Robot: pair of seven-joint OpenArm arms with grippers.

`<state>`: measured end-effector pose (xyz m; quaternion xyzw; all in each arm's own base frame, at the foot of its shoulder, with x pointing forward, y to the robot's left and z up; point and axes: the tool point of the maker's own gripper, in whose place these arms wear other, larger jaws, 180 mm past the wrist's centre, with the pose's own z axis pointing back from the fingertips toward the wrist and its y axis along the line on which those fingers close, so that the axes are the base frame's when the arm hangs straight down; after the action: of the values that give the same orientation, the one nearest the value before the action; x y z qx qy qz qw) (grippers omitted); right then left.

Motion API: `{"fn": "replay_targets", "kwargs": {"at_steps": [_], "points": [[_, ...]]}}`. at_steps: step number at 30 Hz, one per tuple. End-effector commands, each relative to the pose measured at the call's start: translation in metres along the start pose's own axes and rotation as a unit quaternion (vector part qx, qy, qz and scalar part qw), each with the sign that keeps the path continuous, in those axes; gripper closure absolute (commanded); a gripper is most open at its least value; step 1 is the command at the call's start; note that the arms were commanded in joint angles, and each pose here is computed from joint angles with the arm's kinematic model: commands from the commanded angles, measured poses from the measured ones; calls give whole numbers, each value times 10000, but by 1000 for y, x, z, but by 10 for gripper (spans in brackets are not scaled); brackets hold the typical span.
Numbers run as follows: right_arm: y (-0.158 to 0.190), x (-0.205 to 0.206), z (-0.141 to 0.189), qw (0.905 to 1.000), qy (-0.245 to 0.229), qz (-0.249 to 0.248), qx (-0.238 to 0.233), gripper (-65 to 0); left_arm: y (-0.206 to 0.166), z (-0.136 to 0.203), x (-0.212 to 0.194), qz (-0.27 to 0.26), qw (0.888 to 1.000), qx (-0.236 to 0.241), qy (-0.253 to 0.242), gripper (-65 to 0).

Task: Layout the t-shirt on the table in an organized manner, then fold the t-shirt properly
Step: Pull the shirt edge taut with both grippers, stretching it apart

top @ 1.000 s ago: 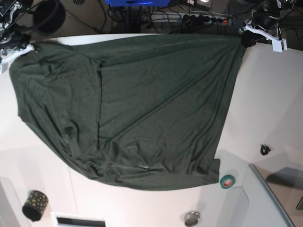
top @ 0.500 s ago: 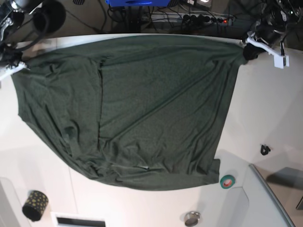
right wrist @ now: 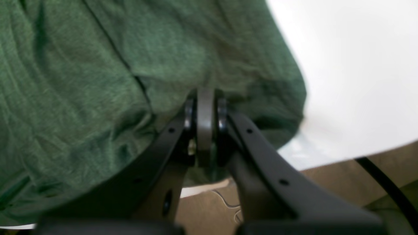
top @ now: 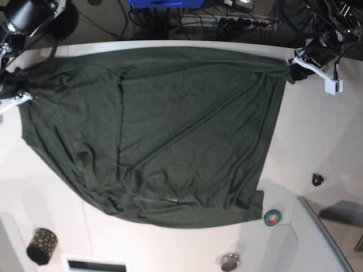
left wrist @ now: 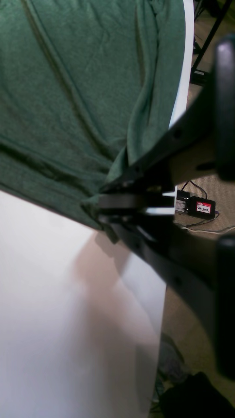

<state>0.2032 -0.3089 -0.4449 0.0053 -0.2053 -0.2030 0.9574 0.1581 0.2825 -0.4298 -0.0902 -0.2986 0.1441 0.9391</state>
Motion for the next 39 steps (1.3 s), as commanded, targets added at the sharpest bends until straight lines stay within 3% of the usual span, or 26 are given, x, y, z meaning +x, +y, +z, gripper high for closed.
{"fn": "replay_targets", "kwargs": {"at_steps": [1, 4, 7, 9, 16, 30, 34, 36, 39], "points": [[-8, 4, 10, 9999, -105, 70, -115, -30, 1, 4, 6, -72, 9999, -18, -122, 0], [-11, -8, 29, 9994, -60, 173, -299, -168, 3, 7, -2, -55, 10000, 11, -39, 0], [-17, -29, 41, 9986, -96, -301, -422, -375, 5, 9, -3, -66, 10000, 38, -31, 0], [-15, -38, 39, 9981, -77, -489, -376, -449, 5, 9, -3, -66, 10000, 38, -31, 0], [-2, -48, 17, 9974, 210, -679, -76, -398, 5, 9, -3, -66, 10000, 38, -31, 0], [8, -37, 7, 9964, 54, -837, 94, -396, 5, 9, -3, -66, 10000, 38, -31, 0], [12, -48, -5, 9952, 208, -931, 216, -393, 5, 9, -3, -62, 10000, 44, -34, 0], [13, -49, -9, 9949, 187, -964, 247, -330, 5, 9, -3, -62, 10000, 44, -34, 0], [13, -50, -10, 9948, 183, -971, 250, -117, 5, 9, -2, -69, 10000, 48, -35, 0]]}}
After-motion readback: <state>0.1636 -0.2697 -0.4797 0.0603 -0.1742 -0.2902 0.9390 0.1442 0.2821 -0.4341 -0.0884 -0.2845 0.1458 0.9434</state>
